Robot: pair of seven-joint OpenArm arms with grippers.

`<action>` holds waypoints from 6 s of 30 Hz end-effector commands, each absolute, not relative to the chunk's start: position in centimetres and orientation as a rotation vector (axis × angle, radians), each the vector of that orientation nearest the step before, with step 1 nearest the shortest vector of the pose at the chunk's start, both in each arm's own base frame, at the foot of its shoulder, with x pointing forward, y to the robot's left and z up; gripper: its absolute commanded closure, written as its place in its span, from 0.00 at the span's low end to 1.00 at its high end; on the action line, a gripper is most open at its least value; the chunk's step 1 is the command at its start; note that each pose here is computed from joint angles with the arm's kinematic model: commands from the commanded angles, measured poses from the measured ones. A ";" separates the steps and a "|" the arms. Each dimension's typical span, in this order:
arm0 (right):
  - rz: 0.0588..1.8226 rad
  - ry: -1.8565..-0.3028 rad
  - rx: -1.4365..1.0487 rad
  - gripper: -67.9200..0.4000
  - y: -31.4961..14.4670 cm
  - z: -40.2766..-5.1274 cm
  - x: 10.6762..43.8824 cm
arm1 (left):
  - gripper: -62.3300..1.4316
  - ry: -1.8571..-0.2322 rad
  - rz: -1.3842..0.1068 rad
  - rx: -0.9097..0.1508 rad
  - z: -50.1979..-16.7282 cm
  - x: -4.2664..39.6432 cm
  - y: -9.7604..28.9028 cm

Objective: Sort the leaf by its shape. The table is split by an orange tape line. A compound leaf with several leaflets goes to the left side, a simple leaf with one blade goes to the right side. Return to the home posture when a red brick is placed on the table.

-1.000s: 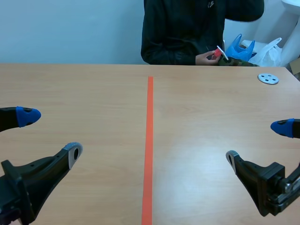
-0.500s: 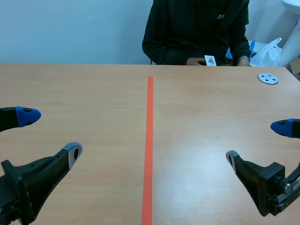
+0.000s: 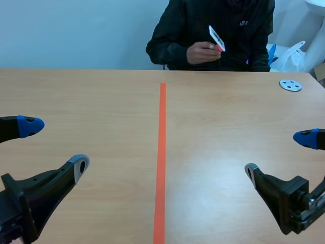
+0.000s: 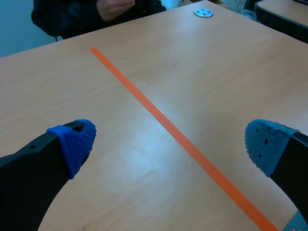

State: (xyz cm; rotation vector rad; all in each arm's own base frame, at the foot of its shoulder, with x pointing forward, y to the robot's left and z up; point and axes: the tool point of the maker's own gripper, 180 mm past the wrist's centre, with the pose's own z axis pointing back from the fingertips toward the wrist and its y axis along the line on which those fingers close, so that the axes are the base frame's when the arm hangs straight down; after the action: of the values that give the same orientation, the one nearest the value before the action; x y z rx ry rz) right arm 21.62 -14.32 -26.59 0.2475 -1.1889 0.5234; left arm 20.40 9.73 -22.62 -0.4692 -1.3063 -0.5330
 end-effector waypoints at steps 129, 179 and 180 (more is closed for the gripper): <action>0.974 -1.139 0.520 0.72 2.2 -37.0 26.7 | 0.00 -1.336 -0.527 -0.491 -21.8 20.5 9.3; 0.216 -1.421 0.184 0.96 -20.9 -25.5 36.9 | 0.00 -1.336 -0.527 -0.491 -21.8 20.5 9.3; 0.197 -1.413 0.172 0.96 -21.5 -25.9 37.2 | 0.00 -1.336 -0.527 -0.491 -21.8 20.5 9.3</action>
State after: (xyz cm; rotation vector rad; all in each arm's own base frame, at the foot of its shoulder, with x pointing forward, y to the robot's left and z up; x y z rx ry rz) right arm 36.21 -21.20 -27.26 0.1759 -1.3710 0.1990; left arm 20.40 9.73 -22.62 -0.4692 -1.3063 -0.5330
